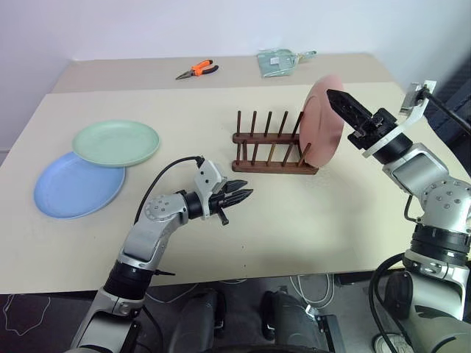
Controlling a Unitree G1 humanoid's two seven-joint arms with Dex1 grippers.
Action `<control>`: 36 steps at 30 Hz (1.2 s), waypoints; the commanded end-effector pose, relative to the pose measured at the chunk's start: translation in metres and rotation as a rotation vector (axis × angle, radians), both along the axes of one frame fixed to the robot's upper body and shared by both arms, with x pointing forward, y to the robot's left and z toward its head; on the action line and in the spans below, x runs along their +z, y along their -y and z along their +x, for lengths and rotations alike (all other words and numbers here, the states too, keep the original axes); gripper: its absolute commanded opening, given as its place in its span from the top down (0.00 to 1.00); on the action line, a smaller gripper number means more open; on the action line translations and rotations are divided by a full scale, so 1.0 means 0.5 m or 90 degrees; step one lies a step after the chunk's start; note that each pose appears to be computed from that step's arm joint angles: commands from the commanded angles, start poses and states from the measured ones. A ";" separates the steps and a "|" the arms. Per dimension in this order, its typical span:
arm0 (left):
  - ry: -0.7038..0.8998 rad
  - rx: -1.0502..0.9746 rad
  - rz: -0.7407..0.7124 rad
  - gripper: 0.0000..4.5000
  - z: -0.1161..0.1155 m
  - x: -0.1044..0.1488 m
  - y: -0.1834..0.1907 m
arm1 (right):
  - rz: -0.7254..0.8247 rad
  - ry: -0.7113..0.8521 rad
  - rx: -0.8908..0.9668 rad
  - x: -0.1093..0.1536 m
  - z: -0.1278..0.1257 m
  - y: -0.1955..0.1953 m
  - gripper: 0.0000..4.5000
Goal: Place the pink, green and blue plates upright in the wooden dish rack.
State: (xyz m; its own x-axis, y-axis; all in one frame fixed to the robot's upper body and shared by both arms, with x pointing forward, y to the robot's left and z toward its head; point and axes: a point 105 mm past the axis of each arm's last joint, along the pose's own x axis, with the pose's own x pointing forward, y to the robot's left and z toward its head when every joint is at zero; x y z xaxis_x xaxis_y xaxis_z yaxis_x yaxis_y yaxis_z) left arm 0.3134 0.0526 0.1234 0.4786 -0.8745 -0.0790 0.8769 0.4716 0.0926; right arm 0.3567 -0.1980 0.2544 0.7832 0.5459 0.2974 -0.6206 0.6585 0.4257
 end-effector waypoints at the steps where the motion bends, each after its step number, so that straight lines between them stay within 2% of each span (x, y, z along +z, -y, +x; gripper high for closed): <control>1: 0.012 0.013 -0.027 0.57 0.001 0.029 -0.010 | -0.146 0.112 -0.104 0.055 -0.004 0.040 0.00; 4: 0.020 0.068 -0.045 0.24 0.024 0.048 -0.038 | -0.246 0.172 -0.150 0.079 -0.012 0.055 0.00; 6: 0.043 0.152 -0.066 0.01 0.054 0.073 -0.075 | -0.311 0.213 -0.179 0.097 -0.017 0.066 0.00; 9: 0.091 0.337 -0.097 0.01 0.103 0.121 -0.168 | -0.445 0.290 -0.190 0.127 -0.034 0.041 0.00; 12: 0.134 0.590 -0.108 0.01 0.133 0.166 -0.296 | -0.579 0.387 -0.104 0.128 -0.065 -0.053 0.00; 14: 0.142 0.813 -0.165 0.01 0.120 0.197 -0.412 | -0.632 0.432 0.017 0.089 -0.092 -0.144 0.00; 16: 0.144 0.917 -0.227 0.01 0.095 0.215 -0.466 | -0.663 0.454 0.096 0.053 -0.110 -0.201 0.00; 18: 0.134 0.963 -0.250 0.01 0.080 0.217 -0.485 | -0.695 0.470 0.148 0.012 -0.120 -0.238 0.00; 21: 0.067 1.025 -0.290 0.01 0.065 0.194 -0.514 | -0.703 0.476 0.194 -0.038 -0.127 -0.277 0.00; 27: -0.070 1.038 -0.350 0.01 0.059 0.145 -0.517 | -0.666 0.454 0.233 -0.077 -0.128 -0.304 0.00; 32: -0.211 1.002 -0.470 0.01 0.074 0.101 -0.512 | -0.654 0.445 0.231 -0.089 -0.134 -0.309 0.00; 36: -0.248 0.980 -0.521 0.40 0.091 0.095 -0.512 | -0.658 0.437 0.212 -0.095 -0.131 -0.302 0.00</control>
